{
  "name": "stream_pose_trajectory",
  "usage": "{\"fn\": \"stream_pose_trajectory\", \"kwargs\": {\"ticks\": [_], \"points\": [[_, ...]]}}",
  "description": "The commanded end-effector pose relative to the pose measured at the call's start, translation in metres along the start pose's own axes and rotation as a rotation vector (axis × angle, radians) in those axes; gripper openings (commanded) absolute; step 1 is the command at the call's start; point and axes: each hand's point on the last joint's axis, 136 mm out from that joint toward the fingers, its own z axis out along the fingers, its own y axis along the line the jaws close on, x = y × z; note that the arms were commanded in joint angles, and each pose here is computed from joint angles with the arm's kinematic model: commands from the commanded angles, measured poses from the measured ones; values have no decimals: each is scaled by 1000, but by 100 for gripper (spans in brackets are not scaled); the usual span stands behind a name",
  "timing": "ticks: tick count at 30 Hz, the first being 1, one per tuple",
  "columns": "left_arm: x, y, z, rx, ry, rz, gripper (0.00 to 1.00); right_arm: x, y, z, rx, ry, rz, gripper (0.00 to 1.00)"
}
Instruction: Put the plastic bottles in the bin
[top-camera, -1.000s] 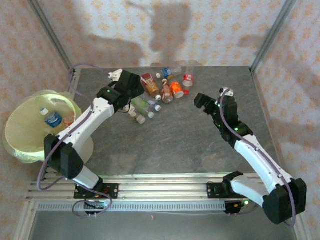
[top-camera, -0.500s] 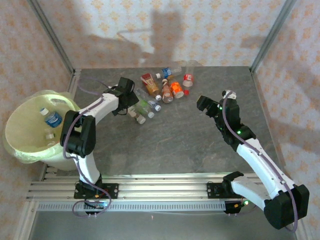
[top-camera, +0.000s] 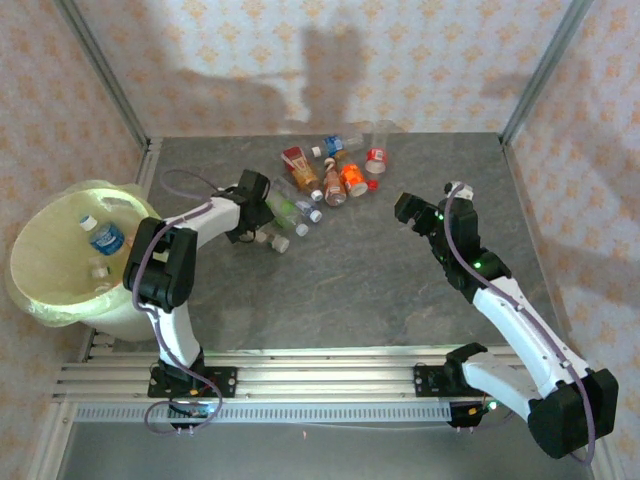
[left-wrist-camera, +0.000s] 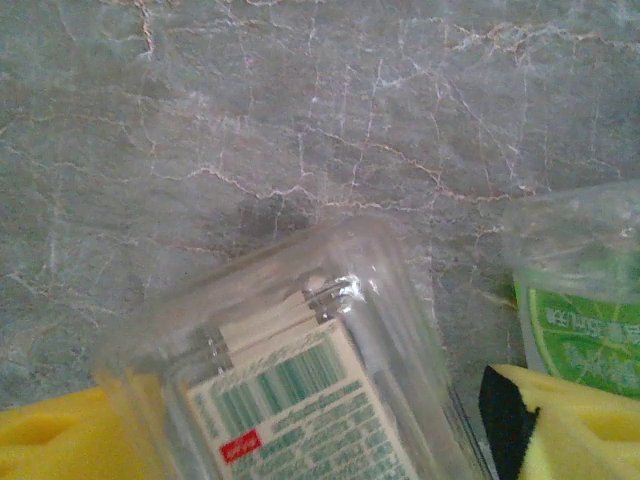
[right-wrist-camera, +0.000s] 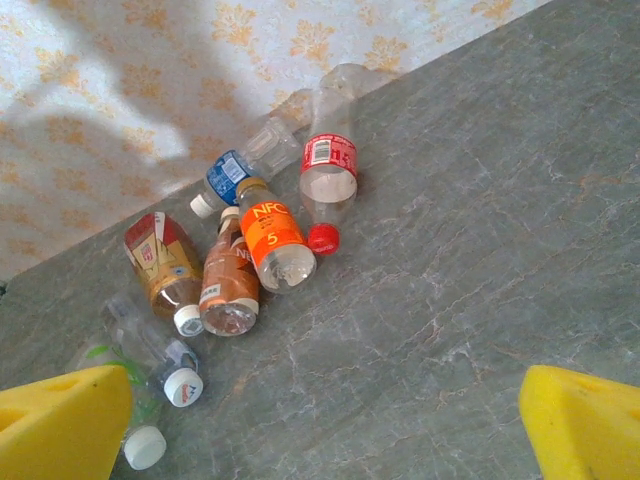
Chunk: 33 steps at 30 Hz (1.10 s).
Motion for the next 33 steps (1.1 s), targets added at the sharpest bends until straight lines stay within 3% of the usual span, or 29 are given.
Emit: {"fn": "stream_pose_trajectory", "kwargs": {"ticks": [1, 10, 17, 33], "points": [[-11, -4, -4, 45, -22, -4, 79, 1, -5, 1, 24, -4, 15, 99], [-1, -14, 19, 35, 47, 16, 78, 6, -9, -1, 36, 9, 13, 100], [0, -7, 15, 24, 39, 72, 60, 4, 2, -5, -21, 12, -13, 99], [-22, -13, -41, 127, -56, 110, 42, 6, 55, -20, -349, -10, -167, 99]]}}
